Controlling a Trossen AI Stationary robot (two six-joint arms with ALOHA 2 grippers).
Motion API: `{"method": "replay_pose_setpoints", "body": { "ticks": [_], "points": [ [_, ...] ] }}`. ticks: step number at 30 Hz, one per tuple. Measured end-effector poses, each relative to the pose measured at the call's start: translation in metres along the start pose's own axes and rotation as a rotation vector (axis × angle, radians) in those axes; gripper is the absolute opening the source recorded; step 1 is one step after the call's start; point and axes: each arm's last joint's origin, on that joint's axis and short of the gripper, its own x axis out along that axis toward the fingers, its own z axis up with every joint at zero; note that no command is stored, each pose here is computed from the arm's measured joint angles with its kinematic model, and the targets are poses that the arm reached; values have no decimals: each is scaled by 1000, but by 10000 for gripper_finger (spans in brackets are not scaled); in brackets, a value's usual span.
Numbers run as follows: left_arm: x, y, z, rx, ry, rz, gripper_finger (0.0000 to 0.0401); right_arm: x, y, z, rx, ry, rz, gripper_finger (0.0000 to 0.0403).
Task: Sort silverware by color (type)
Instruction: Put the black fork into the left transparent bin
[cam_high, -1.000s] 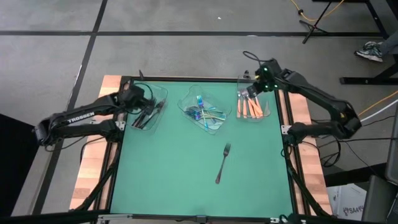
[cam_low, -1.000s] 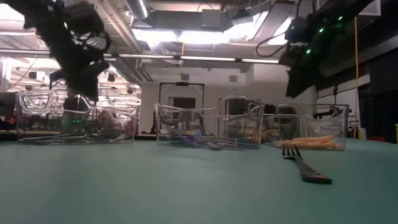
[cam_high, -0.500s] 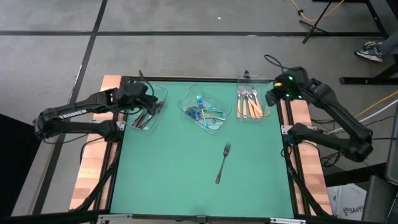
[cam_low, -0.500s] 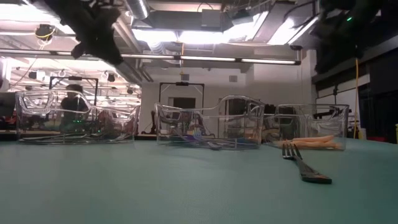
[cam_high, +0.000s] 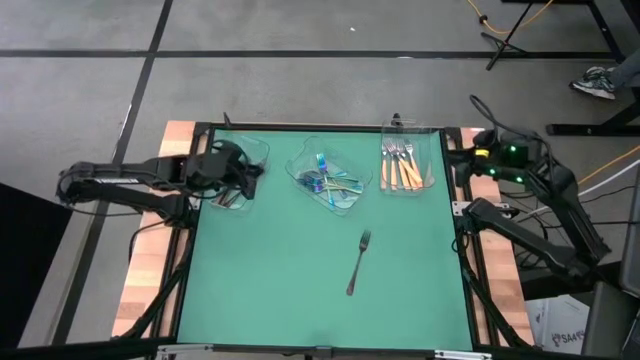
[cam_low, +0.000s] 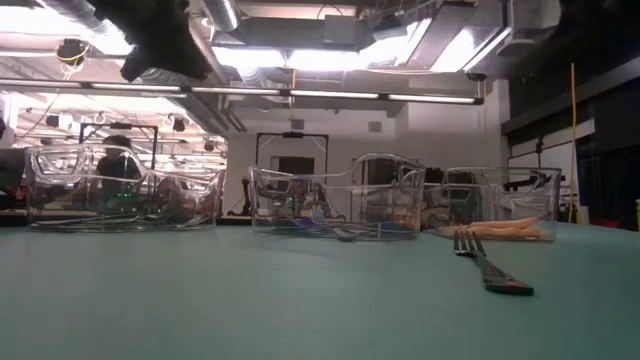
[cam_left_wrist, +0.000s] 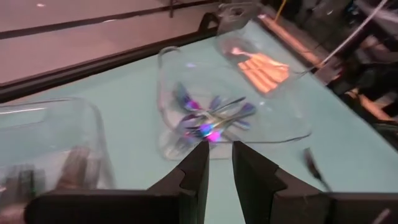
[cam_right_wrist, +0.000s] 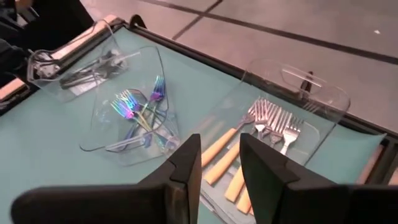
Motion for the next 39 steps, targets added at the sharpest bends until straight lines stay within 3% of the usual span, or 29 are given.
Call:
{"method": "replay_pose_setpoints", "body": {
  "ticks": [7, 13, 15, 25, 32, 39],
  "points": [
    [15, -29, -7, 12, -17, -104, 64, -1, 2, -2, -3, -30, 68, 99],
    [37, -55, -21, 25, -3, -166, 64, 27, 2, -9, 26, -33, 349, 99],
    [43, -63, -28, 14, 11, -191, 64, 34, 2, -12, 25, -26, 396, 99],
    [64, -100, -59, -5, 102, -226, 64, 32, 0, -21, 3, -51, 389, 99],
    [74, -131, -58, 57, 106, -249, 64, 26, 4, -19, -22, -96, 470, 99],
    [74, -140, -51, 75, 77, -255, 64, 23, 7, -7, -55, -213, 510, 99]
  ]
}}
